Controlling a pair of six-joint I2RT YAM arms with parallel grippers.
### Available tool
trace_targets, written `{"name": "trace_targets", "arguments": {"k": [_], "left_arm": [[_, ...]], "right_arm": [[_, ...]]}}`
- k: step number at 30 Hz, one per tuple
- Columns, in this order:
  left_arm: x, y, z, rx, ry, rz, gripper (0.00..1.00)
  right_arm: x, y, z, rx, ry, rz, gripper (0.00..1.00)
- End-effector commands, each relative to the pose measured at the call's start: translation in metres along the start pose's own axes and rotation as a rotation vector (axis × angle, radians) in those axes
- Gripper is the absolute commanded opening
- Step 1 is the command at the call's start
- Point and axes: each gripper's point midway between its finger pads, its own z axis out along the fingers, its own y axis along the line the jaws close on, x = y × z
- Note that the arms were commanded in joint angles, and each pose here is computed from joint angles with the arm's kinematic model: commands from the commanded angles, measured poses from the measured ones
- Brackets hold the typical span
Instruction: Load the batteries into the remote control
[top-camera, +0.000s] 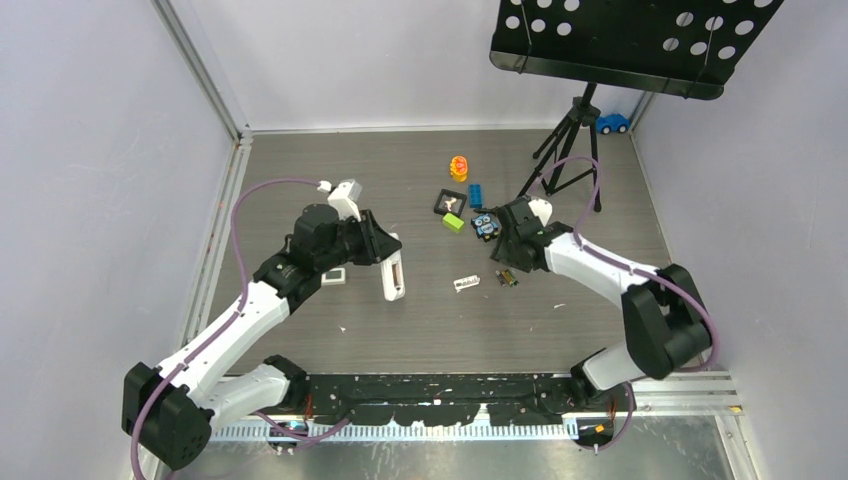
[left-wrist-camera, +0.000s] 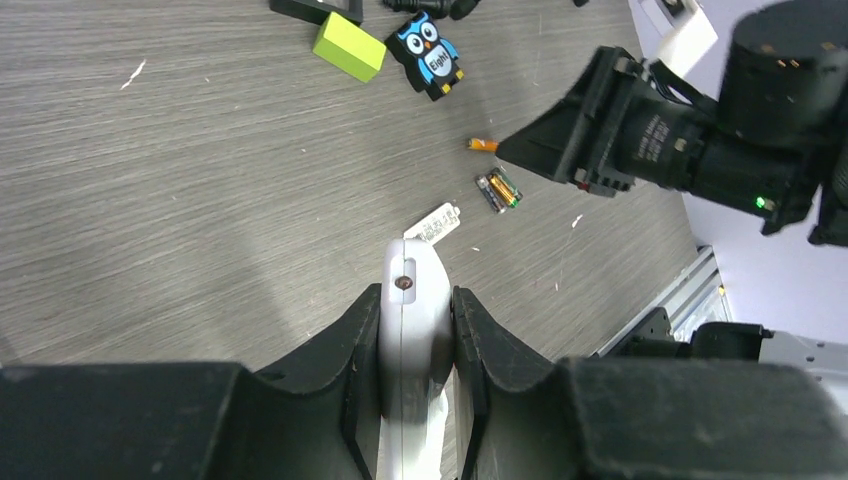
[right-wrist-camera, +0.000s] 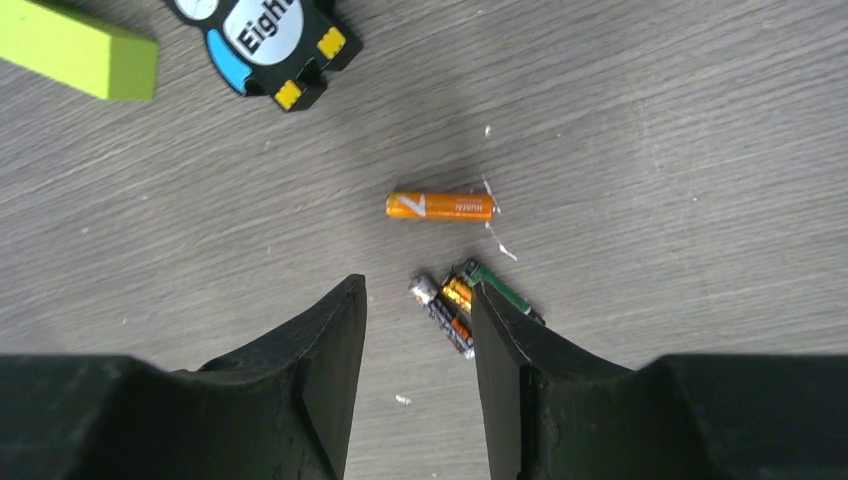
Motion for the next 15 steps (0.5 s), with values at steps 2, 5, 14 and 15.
{"name": "trace_targets", "arguments": {"k": [2, 5, 14, 15], "left_arm": [[-0.005, -0.015, 0.002, 0.089, -0.013, 0.041, 0.0], [-0.002, -0.015, 0.003, 0.098, -0.002, 0.043, 0.0], [0.0, -0.015, 0.003, 0.103, 0.003, 0.05, 0.0], [0.0, -0.015, 0.003, 0.103, 0.003, 0.051, 0.0]], "right_arm": [[-0.017, 0.011, 0.013, 0.001, -0.016, 0.053, 0.48], [-0.011, 0.014, 0.016, -0.008, 0.014, 0.047, 0.46], [0.006, 0.01, 0.006, -0.053, 0.082, -0.038, 0.31], [0.008, 0.008, 0.007, -0.05, 0.09, -0.049, 0.31]]}}
